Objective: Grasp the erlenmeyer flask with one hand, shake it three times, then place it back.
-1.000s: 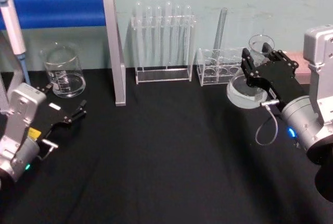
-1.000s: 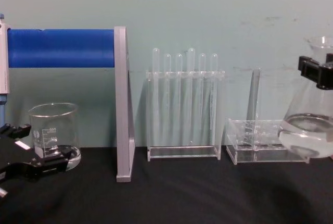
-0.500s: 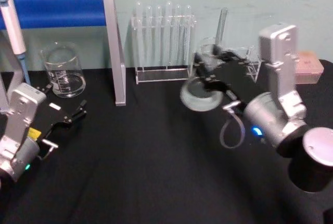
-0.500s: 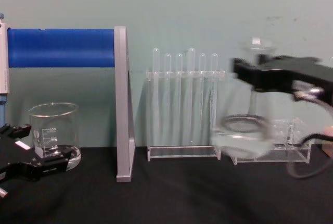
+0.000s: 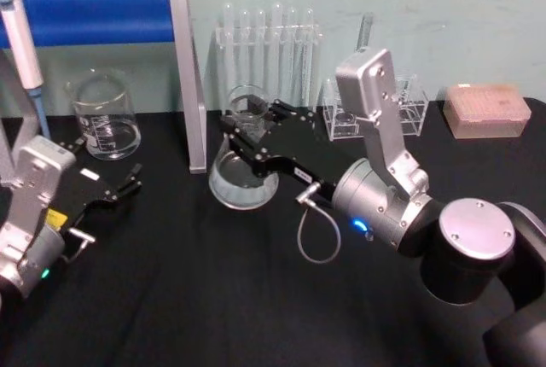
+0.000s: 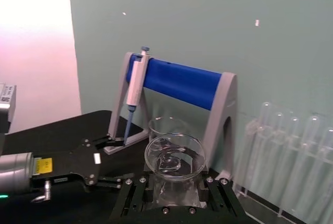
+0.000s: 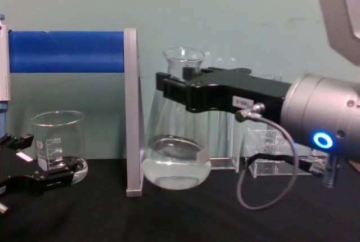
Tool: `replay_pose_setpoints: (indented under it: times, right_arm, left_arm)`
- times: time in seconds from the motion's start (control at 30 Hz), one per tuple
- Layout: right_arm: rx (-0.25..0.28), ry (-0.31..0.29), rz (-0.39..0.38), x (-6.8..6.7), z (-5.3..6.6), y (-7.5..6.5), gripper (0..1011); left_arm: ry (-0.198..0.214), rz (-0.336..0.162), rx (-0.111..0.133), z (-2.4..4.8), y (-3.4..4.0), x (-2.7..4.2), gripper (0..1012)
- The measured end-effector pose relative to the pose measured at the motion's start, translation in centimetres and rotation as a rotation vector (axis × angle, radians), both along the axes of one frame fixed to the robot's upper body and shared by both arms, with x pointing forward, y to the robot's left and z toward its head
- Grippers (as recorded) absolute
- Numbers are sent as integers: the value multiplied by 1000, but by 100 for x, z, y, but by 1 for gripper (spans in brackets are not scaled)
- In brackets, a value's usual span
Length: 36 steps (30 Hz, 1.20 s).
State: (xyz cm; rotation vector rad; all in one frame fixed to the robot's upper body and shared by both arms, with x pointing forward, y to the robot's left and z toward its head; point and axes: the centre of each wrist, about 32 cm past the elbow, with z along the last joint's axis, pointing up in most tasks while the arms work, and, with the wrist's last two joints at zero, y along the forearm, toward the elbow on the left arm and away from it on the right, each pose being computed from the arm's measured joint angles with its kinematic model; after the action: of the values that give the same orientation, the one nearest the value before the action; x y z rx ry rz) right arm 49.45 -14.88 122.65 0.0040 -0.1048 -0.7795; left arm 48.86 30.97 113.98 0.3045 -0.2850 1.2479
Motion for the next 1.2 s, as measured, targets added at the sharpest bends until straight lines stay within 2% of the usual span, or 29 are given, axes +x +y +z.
replay_pose_setpoints:
  times: [0.2, 0.37, 0.53, 0.57, 0.83, 0.87, 1.0, 1.2]
  right_arm:
    - [3, 2, 0, 4, -3, 20, 451]
    - [13, -4, -65, -22, 3, -42, 450]
    - [18, -20, -216, -98, 14, -207, 451]
    - [18, -20, -216, -98, 14, -207, 451]
    - [15, -26, -456, -278, 28, -513, 450]
    - [15, -26, -456, -278, 28, -513, 450]
    - [16, -31, -540, -331, 35, -619, 450]
    - [16, -31, -587, -342, 37, -684, 450]
  left_arm:
    - [0, 0, 0, 0, 0, 0, 1001]
    - [0, 0, 0, 0, 0, 0, 1001]
    - [0, 0, 0, 0, 0, 0, 1001]
    - [0, 0, 0, 0, 0, 0, 1001]
    - [0, 0, 0, 0, 0, 0, 1001]
    - [0, 0, 0, 0, 0, 0, 1001]
    - [0, 0, 0, 0, 0, 0, 1001]
    - [0, 0, 0, 0, 0, 0, 1001]
